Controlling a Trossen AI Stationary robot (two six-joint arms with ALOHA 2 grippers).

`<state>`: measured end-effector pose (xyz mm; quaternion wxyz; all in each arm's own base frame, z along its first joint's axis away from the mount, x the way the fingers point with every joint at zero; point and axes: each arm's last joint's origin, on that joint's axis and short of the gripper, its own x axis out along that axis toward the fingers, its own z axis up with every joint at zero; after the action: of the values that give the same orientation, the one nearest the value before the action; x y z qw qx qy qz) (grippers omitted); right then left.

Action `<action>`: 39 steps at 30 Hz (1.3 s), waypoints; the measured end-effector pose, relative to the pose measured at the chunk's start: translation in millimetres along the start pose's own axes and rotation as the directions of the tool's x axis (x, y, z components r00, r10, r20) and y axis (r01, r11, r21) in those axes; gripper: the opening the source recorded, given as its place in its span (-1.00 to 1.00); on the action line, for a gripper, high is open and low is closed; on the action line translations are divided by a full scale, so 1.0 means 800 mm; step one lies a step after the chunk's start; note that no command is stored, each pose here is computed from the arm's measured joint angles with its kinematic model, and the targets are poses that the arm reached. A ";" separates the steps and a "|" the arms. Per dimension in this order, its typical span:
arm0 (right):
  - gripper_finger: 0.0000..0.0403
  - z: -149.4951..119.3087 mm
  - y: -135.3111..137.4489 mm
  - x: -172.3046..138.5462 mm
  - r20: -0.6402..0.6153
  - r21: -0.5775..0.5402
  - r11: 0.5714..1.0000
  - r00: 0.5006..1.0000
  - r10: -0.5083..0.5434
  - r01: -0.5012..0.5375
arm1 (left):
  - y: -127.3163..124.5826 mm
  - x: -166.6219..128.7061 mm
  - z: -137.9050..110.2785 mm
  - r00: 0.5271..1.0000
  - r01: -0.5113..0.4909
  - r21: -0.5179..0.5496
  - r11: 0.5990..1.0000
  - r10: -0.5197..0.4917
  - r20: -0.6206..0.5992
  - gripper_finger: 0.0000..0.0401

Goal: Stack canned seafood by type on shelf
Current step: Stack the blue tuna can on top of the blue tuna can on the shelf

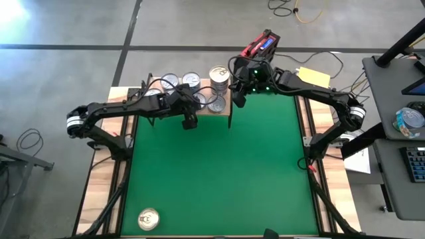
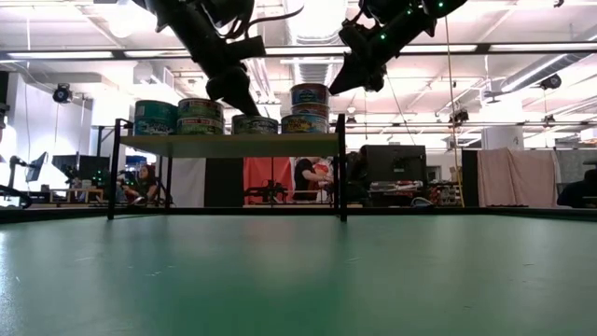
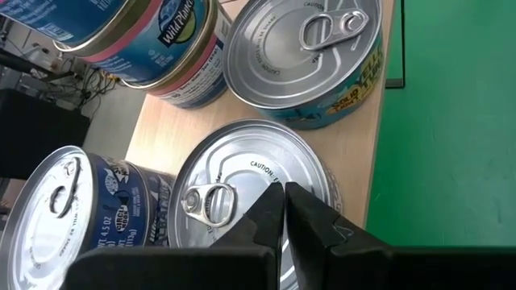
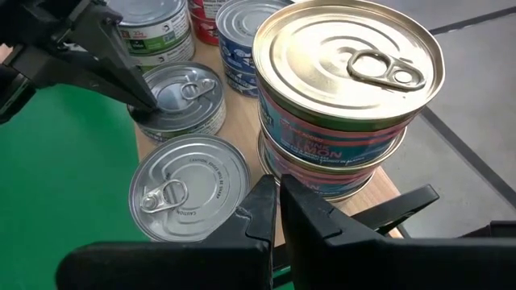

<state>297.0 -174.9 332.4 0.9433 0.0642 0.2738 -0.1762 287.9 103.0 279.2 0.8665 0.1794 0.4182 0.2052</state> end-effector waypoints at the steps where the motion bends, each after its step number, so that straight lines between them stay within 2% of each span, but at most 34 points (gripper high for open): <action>1: -0.94 0.000 0.000 0.000 0.000 0.000 1.000 1.000 0.000 0.000 | 0.000 -0.001 0.000 1.000 -0.001 -0.001 1.000 0.001 0.001 -1.00; 12: -0.94 0.003 0.001 -0.008 0.018 -0.002 1.000 1.000 -0.001 0.001 | 0.013 -0.019 0.016 0.999 -0.018 -0.011 1.000 0.018 0.034 -1.00; 18: -0.94 0.006 0.014 -0.016 0.035 -0.011 1.000 0.999 0.020 -0.019 | 0.006 -0.040 0.027 0.996 -0.012 -0.010 1.000 0.013 0.084 -1.00; 23: -0.94 -0.007 0.035 -0.014 0.005 -0.012 0.998 0.998 0.056 -0.056 | -0.020 -0.070 0.021 0.992 -0.050 -0.013 0.999 0.051 0.112 -1.00; 30: -0.94 -0.023 0.076 -0.027 -0.005 -0.033 0.999 0.999 -0.037 0.037 | -0.064 -0.131 0.008 0.975 0.054 -0.005 0.999 -0.051 0.216 -1.00; 35: -0.94 -0.034 0.110 -0.039 0.014 -0.034 0.999 1.000 0.028 -0.028 | -0.079 -0.166 -0.011 0.985 0.047 -0.073 0.996 -0.034 0.170 -1.00; 39: -0.94 -0.044 0.135 -0.039 0.055 -0.029 0.996 0.994 0.091 -0.090 | -0.091 -0.180 -0.024 0.988 0.107 -0.139 0.984 -0.090 0.122 -1.00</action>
<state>294.4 -57.7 322.0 0.9584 0.0591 0.2463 -0.1314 206.1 -29.2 326.8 0.9090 0.1064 0.3599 0.1812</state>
